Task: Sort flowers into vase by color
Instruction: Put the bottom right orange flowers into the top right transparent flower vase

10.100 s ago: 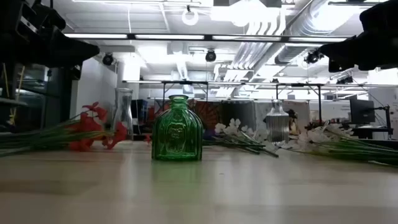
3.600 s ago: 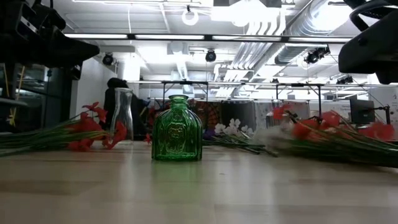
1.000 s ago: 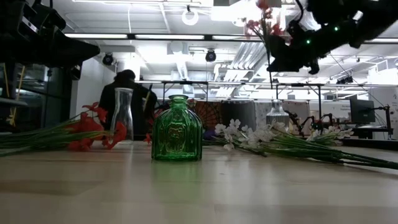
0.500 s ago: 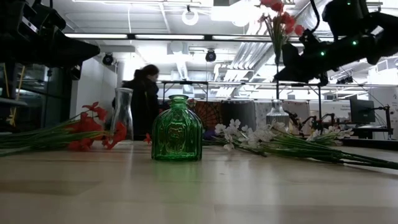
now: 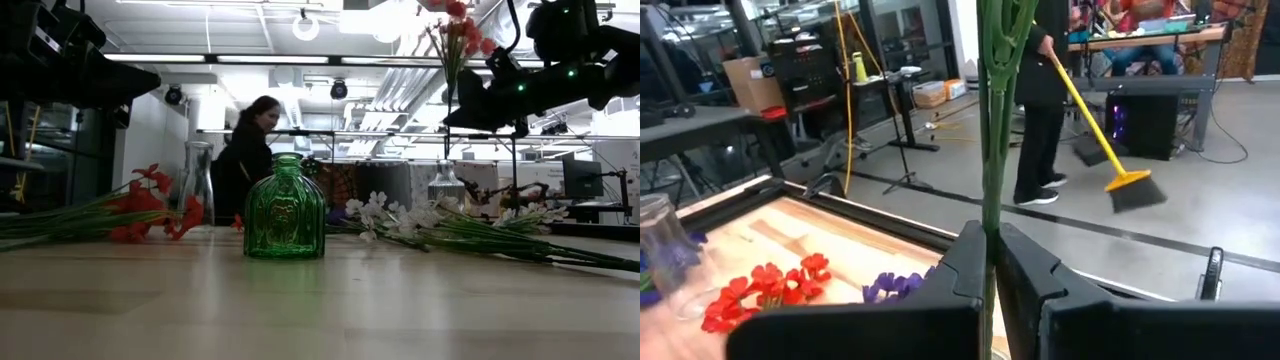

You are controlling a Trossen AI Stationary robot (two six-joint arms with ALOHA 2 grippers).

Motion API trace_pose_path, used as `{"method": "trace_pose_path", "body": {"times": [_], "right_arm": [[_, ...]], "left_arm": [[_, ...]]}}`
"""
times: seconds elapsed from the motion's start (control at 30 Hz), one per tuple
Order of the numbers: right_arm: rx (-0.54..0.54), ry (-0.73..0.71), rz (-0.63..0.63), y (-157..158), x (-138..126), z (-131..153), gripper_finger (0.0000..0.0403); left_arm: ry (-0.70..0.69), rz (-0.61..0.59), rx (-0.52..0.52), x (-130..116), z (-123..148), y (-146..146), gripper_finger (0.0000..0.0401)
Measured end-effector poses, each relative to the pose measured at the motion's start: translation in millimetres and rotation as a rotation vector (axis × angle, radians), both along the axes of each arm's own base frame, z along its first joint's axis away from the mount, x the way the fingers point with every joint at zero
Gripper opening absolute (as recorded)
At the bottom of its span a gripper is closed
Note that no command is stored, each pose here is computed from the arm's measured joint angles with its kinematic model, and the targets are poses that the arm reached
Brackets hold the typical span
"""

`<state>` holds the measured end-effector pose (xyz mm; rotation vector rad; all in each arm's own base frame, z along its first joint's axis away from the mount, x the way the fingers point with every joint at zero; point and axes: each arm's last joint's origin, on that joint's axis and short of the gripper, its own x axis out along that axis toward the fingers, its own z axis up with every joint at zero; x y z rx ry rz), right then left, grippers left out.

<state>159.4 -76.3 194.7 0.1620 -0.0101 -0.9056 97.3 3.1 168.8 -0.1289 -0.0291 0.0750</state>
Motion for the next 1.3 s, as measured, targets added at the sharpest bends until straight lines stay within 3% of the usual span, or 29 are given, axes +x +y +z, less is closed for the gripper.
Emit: {"method": "trace_pose_path", "body": {"times": [0.87,1.3], "right_arm": [[0.047,0.098,0.023,-5.4,4.5,-15.0,0.0000],[0.012,0.094,0.013,-8.5,11.4,-17.7,0.0000]], "left_arm": [[0.000,0.000,0.000,0.0,0.0,0.0,0.0005],[0.000,0.000,0.000,0.0,0.0,0.0,0.0005]]}}
